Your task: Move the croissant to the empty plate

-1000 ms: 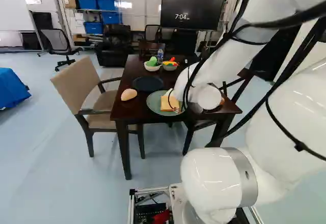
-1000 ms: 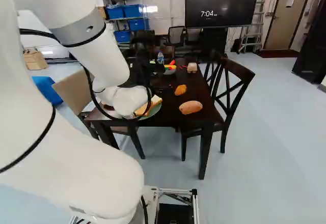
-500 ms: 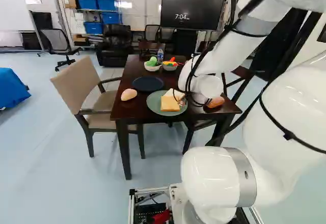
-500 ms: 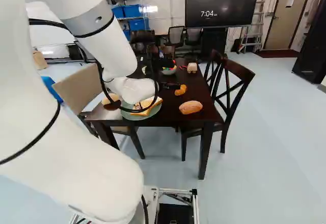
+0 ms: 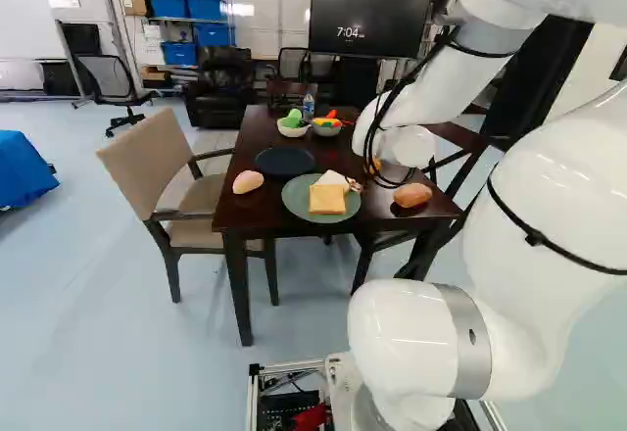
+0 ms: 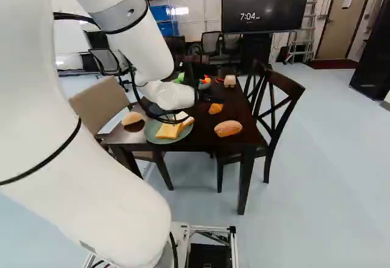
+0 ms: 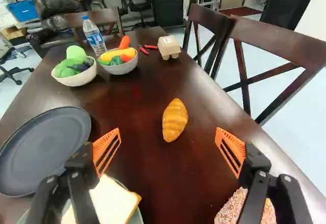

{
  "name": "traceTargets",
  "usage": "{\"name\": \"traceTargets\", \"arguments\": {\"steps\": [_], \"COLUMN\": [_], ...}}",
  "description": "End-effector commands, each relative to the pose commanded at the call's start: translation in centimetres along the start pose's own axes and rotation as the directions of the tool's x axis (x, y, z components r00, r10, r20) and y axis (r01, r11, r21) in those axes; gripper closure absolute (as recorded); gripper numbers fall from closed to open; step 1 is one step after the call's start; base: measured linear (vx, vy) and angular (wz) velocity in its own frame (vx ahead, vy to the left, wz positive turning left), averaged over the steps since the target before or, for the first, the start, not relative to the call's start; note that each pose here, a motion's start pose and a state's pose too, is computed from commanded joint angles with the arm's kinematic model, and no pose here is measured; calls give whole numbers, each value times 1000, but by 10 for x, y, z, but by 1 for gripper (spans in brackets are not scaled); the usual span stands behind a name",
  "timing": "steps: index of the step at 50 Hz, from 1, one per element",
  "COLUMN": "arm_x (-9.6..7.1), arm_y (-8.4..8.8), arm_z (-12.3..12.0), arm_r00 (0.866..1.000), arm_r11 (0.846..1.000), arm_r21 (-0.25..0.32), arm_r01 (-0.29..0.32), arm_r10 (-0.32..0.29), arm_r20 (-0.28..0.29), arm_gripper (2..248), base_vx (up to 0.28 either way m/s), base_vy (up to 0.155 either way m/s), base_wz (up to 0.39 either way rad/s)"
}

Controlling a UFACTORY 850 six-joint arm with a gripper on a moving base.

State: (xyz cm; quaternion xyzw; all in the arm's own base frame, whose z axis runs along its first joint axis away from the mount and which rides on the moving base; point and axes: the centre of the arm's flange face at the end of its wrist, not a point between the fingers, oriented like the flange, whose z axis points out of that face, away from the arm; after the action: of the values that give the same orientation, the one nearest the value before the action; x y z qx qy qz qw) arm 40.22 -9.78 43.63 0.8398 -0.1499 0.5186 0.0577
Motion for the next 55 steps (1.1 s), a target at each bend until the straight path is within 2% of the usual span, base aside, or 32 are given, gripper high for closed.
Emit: {"name": "traceTargets", "arguments": {"steps": [23, 43, 55], "arm_x": [28, 38, 43], "arm_y": [13, 24, 24], "arm_z": [28, 65, 86], "arm_r00": [996, 979, 966], "arm_r11": [999, 998, 998], "arm_r21": [-31, -56, -56], "arm_r01": [-21, -34, -35], "arm_r10": [24, 45, 48], "arm_r20": [91, 200, 254], "arm_gripper": [3, 3, 3], "base_vx": [0, 0, 0], "base_vy": [0, 0, 0], "base_wz": [0, 0, 0]}}
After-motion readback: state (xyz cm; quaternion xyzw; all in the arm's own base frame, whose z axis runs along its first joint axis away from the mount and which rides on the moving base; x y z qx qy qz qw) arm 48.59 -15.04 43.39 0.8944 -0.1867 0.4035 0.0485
